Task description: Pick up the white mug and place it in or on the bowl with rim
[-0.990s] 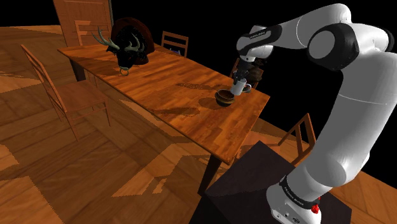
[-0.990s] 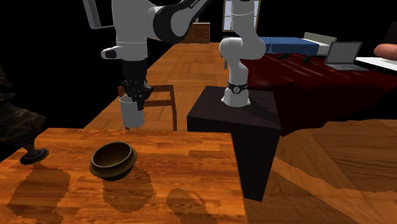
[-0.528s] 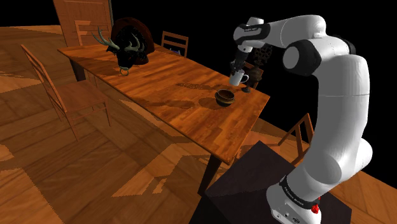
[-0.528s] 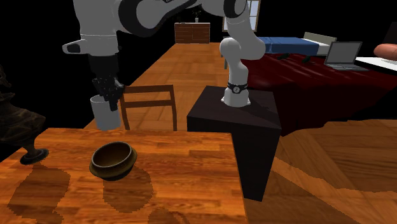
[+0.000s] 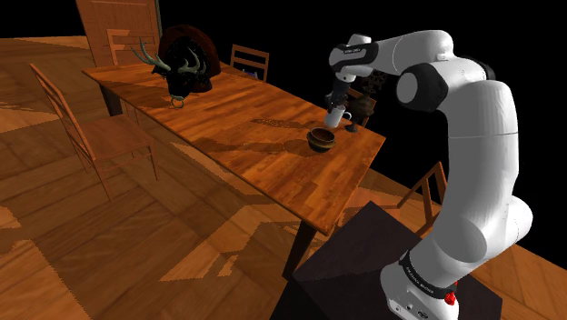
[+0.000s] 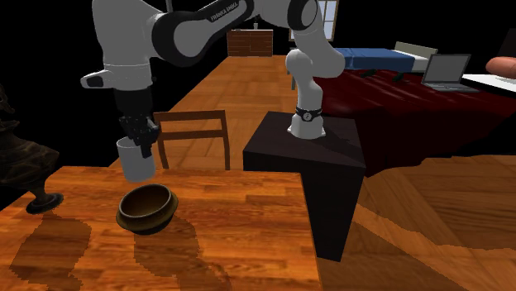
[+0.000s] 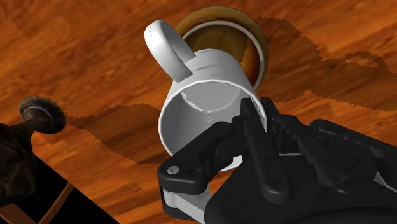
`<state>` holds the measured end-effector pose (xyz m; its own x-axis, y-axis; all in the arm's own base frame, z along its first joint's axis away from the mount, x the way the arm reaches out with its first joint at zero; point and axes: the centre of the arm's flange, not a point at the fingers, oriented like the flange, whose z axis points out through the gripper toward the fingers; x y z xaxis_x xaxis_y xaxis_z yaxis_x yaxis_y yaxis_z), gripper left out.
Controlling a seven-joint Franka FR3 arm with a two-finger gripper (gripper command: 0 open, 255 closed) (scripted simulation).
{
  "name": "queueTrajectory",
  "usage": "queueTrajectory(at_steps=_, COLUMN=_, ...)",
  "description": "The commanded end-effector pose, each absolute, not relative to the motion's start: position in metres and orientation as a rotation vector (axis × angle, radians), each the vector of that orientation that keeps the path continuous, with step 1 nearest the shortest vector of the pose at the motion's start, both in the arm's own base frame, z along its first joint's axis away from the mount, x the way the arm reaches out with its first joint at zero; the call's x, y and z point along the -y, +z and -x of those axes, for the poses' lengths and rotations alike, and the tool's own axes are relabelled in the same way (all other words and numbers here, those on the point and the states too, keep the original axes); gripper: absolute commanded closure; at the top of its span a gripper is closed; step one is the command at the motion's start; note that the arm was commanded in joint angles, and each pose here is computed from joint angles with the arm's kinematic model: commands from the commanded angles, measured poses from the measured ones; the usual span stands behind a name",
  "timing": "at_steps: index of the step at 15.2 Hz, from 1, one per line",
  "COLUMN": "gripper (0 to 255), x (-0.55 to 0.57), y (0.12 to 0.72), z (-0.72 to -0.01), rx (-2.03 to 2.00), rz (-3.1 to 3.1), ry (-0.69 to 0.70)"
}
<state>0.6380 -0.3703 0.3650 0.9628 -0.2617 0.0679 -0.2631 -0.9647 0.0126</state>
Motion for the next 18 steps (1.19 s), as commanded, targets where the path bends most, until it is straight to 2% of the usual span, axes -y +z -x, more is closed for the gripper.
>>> queueTrajectory(at_steps=1, gripper=255, x=0.371, y=0.355, z=-0.639, rx=0.413, rz=-3.091, ry=0.103)
queueTrajectory(at_steps=12, gripper=255, x=0.371, y=0.296, z=-0.639, rx=0.413, rz=-3.091, ry=0.103)
queueTrajectory(at_steps=18, gripper=255, x=0.371, y=0.296, z=-0.639, rx=0.413, rz=-3.091, ry=0.103)
